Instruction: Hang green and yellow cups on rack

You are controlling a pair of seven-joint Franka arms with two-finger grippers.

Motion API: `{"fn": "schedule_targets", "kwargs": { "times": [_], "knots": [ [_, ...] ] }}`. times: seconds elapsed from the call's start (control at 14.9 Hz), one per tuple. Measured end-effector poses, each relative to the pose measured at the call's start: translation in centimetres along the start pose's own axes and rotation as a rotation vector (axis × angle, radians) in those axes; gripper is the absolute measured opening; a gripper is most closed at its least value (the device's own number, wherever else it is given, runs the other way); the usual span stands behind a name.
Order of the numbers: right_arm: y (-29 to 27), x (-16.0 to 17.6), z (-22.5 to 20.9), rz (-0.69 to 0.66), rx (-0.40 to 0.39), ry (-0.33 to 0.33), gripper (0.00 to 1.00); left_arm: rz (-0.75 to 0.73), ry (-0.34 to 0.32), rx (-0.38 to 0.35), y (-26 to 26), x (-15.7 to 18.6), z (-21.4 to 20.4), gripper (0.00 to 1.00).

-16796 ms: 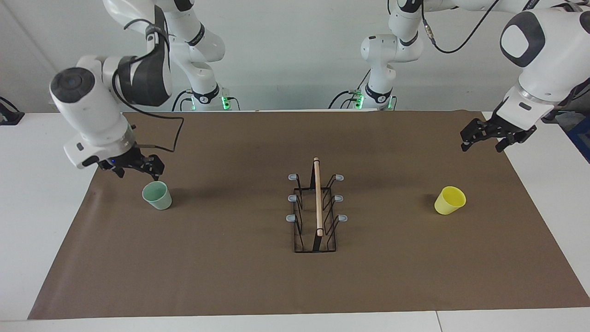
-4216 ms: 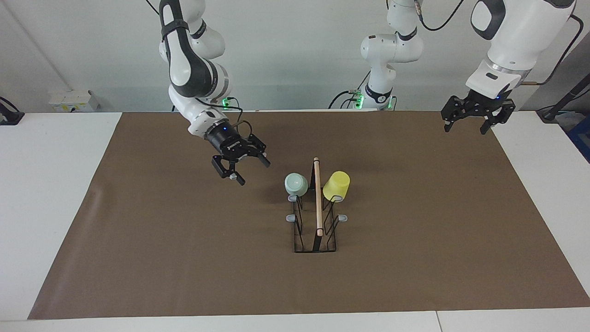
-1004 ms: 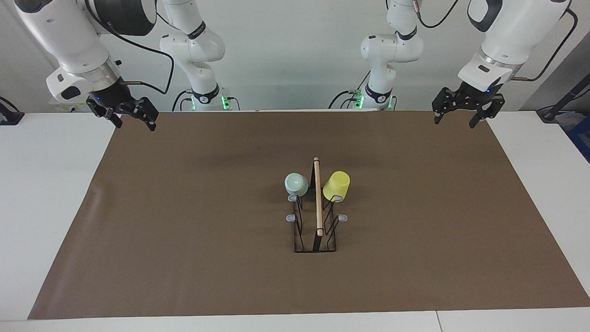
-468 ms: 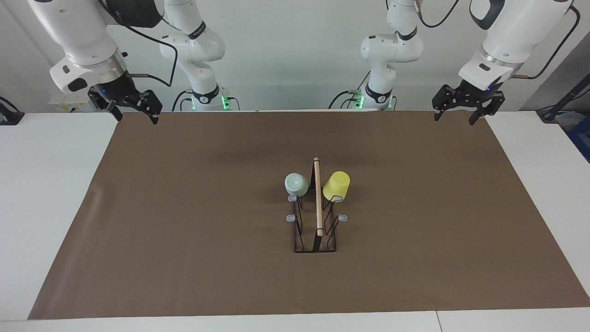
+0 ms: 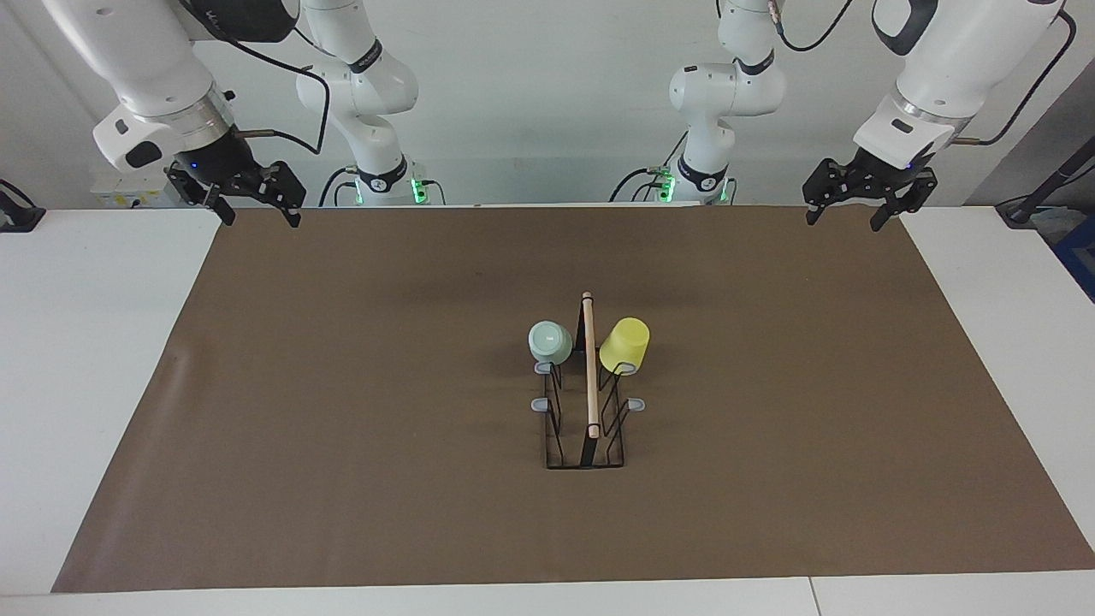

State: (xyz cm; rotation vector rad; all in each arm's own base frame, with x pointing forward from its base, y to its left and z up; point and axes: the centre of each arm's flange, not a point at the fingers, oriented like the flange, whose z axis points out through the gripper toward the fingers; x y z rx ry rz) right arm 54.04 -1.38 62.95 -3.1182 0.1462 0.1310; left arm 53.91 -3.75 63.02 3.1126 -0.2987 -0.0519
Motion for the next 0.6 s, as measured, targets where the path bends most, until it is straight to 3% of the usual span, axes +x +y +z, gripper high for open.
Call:
{"fn": "schedule_targets", "kwargs": {
  "times": [0.6],
  "knots": [
    [0.13, 0.07, -0.05, -0.001, -0.022, 0.007, 1.00, -0.002, -0.001, 0.000, 0.00, 0.02, 0.03, 1.00]
  ]
}}
